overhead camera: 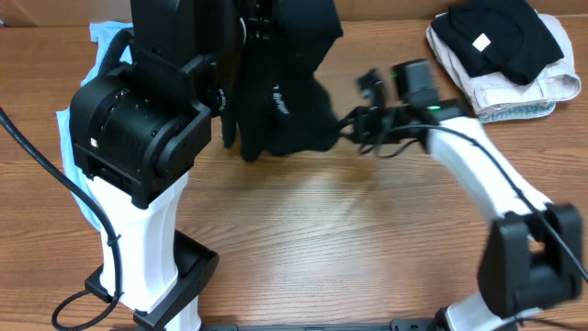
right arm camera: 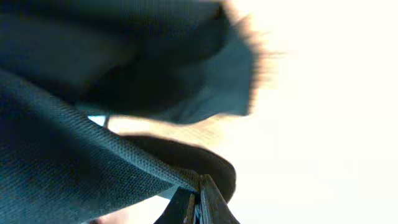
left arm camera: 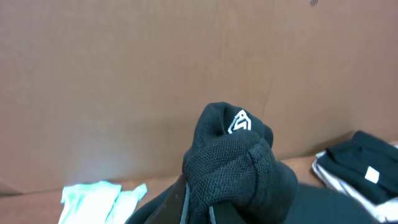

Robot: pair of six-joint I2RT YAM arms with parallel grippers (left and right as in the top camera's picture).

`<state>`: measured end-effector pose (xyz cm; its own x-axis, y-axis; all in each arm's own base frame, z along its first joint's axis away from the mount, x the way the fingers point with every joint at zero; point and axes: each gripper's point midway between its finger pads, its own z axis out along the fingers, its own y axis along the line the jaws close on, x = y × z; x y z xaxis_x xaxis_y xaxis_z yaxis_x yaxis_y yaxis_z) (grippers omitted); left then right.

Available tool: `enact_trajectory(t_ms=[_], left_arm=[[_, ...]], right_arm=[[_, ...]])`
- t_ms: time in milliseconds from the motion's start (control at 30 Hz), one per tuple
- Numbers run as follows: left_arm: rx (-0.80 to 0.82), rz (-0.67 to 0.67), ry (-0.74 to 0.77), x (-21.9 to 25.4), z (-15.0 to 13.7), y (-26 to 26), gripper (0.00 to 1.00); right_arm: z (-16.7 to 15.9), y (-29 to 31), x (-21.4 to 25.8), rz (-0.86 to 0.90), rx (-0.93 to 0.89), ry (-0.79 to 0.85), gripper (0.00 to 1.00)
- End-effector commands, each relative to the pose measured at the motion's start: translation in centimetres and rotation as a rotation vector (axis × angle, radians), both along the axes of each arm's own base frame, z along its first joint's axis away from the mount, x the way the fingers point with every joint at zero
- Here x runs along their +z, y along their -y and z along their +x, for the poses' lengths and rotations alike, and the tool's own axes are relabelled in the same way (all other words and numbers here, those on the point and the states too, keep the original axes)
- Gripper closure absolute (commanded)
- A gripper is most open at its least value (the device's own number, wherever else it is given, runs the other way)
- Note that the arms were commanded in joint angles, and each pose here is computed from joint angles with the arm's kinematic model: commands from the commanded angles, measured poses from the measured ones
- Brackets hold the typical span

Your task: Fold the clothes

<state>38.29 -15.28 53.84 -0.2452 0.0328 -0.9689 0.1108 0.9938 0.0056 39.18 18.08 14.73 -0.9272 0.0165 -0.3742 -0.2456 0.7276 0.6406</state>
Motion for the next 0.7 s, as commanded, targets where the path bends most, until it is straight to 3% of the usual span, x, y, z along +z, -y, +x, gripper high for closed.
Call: enact_trajectory(t_ms=[0, 233, 500, 667], left_arm=[[0.044, -0.035, -0.02, -0.5, 0.0, -0.7, 0.92], [0.058, 0.05, -0.144, -3.9, -0.3, -1.1, 0.92], [0.123, 0.133, -0.217, -5.7, -1.1, -2.9, 0.96], [0.134, 0.149, -0.243, -6.3, -1.3, -3.5, 0.95]], right_arm=[[1.8, 4.5, 5.6, -0.068, -0.124, 0.162, 0.96], [0.3, 8.6, 11.4, -0.188, -0.233, 0.228, 0.96], [-4.3, 11.3, 18.4, -0.324, -0.303, 0.253, 0.96], [-8.3, 12.5, 26.1, -0.339, -0.363, 0.394, 0.96]])
